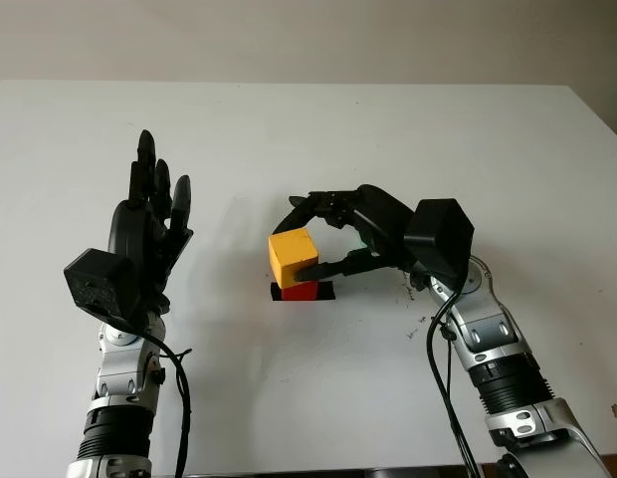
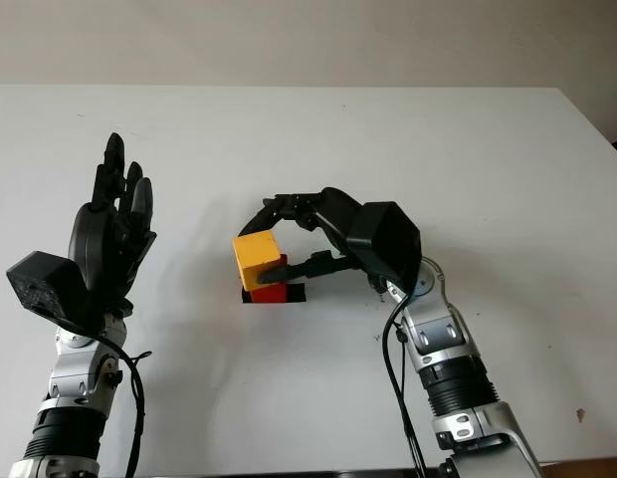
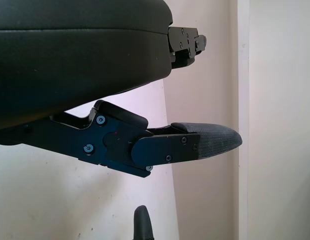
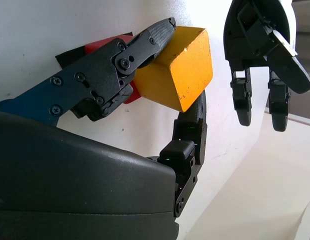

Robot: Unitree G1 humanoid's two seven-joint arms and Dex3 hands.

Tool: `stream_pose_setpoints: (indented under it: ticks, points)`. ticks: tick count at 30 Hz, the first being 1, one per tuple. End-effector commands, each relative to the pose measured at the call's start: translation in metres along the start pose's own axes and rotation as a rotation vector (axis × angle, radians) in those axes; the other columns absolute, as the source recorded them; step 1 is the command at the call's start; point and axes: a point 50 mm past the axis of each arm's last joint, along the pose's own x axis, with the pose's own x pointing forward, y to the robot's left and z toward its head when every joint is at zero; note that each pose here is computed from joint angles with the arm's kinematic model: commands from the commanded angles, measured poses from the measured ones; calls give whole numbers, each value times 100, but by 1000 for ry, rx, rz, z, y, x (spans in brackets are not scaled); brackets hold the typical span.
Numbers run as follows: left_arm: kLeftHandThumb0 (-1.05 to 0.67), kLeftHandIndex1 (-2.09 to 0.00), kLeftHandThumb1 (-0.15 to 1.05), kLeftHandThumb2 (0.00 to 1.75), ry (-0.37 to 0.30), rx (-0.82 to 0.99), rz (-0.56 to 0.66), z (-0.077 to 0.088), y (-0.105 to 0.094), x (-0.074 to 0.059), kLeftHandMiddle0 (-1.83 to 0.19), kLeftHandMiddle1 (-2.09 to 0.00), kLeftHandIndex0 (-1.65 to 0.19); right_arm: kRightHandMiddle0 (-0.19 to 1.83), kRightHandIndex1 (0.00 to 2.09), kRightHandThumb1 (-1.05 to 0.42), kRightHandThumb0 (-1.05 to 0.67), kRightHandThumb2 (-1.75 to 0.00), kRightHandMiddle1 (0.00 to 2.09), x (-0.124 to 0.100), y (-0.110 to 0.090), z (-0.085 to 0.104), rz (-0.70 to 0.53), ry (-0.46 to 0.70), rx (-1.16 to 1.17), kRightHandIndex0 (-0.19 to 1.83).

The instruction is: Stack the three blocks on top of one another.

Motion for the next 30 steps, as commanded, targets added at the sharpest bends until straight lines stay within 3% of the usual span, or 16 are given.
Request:
stream_pose_setpoints:
  ticks: [1, 30]
  points:
    - [-75, -6, 105, 46, -15, 13, -1, 3, 2, -1, 5, -5, 7, 81, 10, -79, -40, -6, 89, -3, -3, 0, -20, -7, -9, 24]
    - [-74, -5, 105, 46, -13, 7, 2, 4, 3, -1, 5, -5, 7, 77, 10, -78, -35, -5, 96, -7, -13, 1, -53, 4, -25, 24]
